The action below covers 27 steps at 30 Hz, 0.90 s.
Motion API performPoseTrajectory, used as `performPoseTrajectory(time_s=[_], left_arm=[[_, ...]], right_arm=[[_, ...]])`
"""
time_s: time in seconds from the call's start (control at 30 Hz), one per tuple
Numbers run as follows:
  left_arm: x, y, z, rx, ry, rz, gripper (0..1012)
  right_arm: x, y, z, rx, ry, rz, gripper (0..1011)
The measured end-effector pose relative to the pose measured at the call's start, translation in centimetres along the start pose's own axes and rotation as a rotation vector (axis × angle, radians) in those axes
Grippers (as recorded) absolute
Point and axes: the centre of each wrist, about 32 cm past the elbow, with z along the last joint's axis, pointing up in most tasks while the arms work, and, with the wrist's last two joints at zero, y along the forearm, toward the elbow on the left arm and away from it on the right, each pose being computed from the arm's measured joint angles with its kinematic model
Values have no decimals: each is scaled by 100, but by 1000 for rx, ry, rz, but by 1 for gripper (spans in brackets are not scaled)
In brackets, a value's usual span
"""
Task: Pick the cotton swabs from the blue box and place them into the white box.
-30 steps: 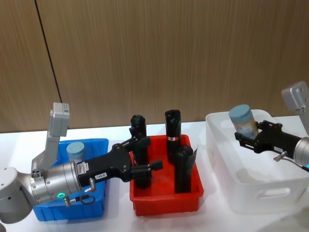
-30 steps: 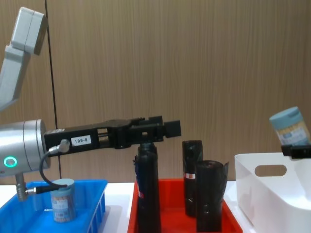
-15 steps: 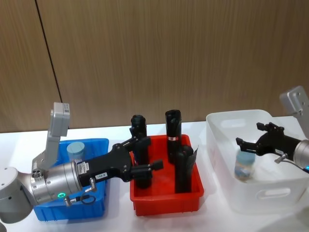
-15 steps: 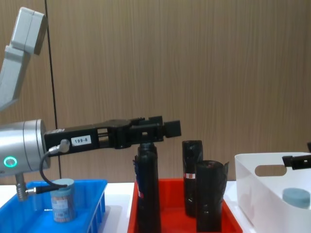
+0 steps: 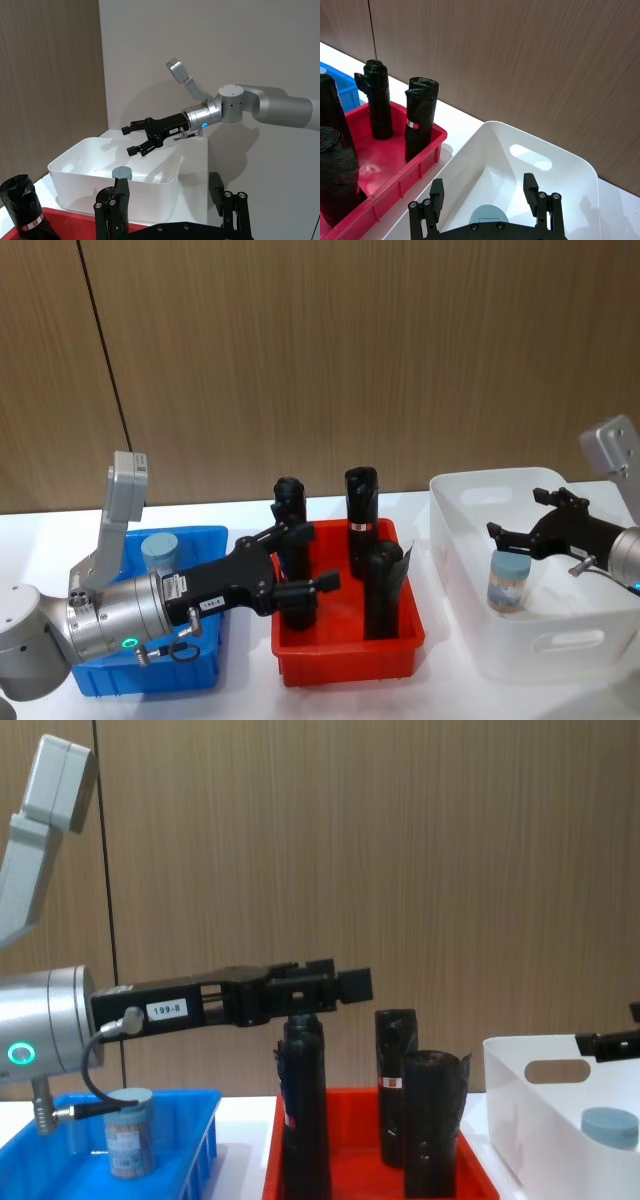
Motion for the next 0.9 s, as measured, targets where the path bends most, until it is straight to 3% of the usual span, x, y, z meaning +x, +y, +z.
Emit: performPoseTrajectory(time_s=[0.2,0.47,0.9], left_arm=[[-3,-1,-1,0,0,3,1004],[-55,-35,-8,17,-14,47,1004],[-220,-131,-36,63,-63,181,1004]], right_arm=[[-14,-4,-1,3,-1,-1,1001],[-156,-28,-30,31,3,-11,1001],[-595,-147,-98,123,36,-52,1001]])
